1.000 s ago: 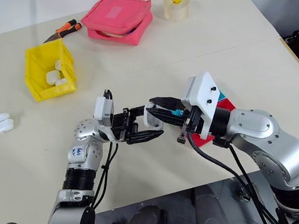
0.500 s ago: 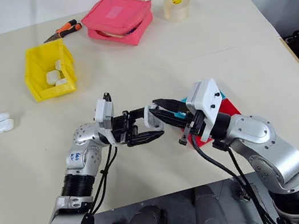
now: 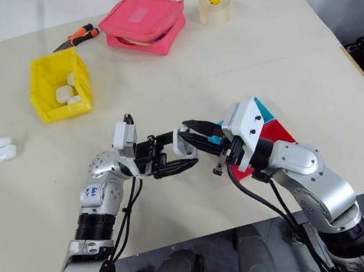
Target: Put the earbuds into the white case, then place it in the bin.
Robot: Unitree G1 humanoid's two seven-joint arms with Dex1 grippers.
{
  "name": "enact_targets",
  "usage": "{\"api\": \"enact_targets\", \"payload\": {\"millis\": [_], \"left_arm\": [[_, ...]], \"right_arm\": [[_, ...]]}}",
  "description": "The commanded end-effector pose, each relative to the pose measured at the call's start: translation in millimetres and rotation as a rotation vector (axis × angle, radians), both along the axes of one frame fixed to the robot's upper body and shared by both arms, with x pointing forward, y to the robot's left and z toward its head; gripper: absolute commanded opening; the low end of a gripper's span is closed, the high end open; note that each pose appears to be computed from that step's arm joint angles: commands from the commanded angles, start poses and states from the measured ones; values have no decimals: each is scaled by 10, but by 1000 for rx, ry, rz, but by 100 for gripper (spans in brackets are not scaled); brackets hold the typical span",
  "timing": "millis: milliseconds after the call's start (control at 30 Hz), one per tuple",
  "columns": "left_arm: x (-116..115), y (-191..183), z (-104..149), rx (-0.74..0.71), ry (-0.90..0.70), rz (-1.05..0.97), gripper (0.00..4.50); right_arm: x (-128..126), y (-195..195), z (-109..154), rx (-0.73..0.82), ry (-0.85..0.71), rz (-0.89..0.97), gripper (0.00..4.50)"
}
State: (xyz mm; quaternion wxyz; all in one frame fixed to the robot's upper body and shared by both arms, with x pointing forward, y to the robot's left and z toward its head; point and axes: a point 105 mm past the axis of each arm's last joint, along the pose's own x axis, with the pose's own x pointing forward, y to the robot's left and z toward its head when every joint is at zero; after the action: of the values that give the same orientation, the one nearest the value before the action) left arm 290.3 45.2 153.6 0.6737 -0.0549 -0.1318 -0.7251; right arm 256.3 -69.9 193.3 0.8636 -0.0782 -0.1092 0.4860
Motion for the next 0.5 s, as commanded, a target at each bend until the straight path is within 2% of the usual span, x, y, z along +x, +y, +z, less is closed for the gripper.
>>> {"api": "enact_targets", "payload": {"millis": [33,500], "left_arm": [[19,43,289,-86,-122,10,279],[57,51,272,-97,-141,16,279]], "right_arm": [[-35,-40,-259,-117,95,13,43],[-8,-78,-160,-186,102,38,43]]}}
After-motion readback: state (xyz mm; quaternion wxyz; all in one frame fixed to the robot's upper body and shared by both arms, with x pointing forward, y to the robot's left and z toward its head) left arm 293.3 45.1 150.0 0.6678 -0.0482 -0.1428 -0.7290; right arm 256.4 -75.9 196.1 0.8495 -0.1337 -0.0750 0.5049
